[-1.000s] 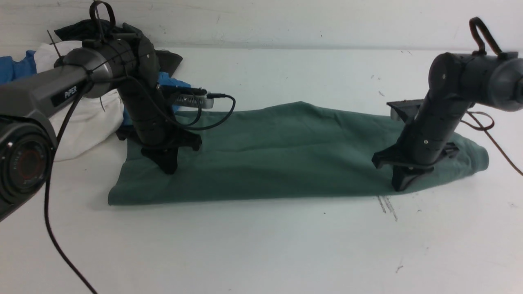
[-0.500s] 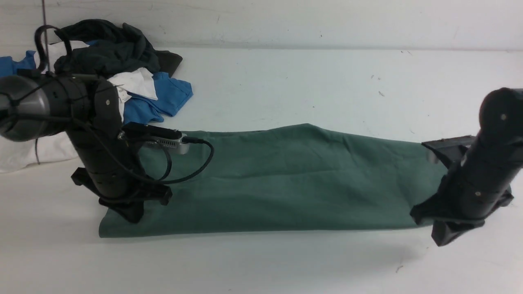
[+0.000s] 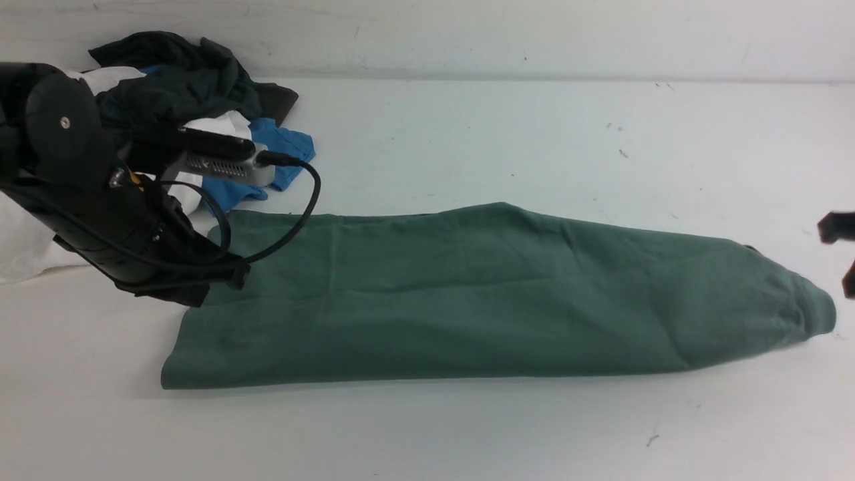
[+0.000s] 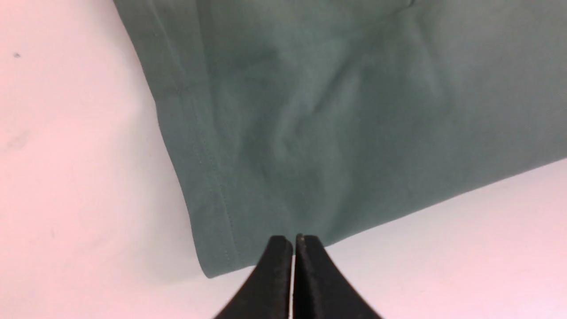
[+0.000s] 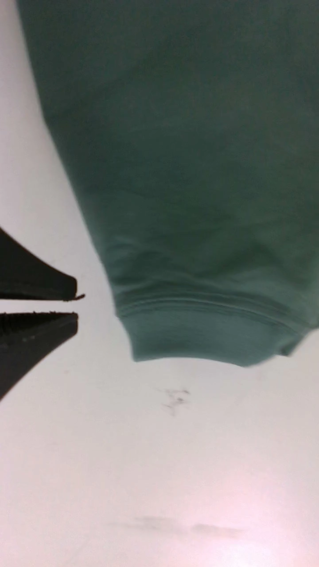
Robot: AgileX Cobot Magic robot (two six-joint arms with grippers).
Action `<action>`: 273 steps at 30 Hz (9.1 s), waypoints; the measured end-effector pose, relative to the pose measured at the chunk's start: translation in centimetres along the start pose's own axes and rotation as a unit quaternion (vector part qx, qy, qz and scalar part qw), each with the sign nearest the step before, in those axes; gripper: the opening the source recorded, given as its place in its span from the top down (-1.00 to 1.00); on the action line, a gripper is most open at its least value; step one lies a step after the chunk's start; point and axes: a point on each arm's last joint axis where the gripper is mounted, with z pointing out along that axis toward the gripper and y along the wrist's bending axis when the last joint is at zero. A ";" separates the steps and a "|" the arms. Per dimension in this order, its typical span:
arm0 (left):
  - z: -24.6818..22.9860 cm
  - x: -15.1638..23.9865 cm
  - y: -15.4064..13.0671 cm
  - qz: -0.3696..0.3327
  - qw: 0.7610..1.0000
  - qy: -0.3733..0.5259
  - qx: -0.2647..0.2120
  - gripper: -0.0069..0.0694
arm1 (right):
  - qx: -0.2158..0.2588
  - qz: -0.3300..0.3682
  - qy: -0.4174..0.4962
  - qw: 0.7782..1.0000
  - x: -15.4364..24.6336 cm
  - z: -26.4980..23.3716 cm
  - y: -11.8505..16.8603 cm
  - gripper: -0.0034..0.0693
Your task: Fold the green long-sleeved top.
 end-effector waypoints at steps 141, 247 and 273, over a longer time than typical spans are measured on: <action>13.1 -8.6 -4.3 0.047 0.970 0.037 0.237 0.80 | -0.113 -0.270 0.034 0.956 -0.7 3.3 26.4 0.95; 11.9 -1.4 -3.9 0.045 0.978 0.147 0.142 0.83 | -0.039 -0.243 0.161 0.956 4.4 10.0 23.0 0.95; -11.7 3.8 -1.2 0.019 0.997 -0.072 0.025 0.83 | -0.036 -0.261 0.118 0.958 10.1 0.6 18.2 0.95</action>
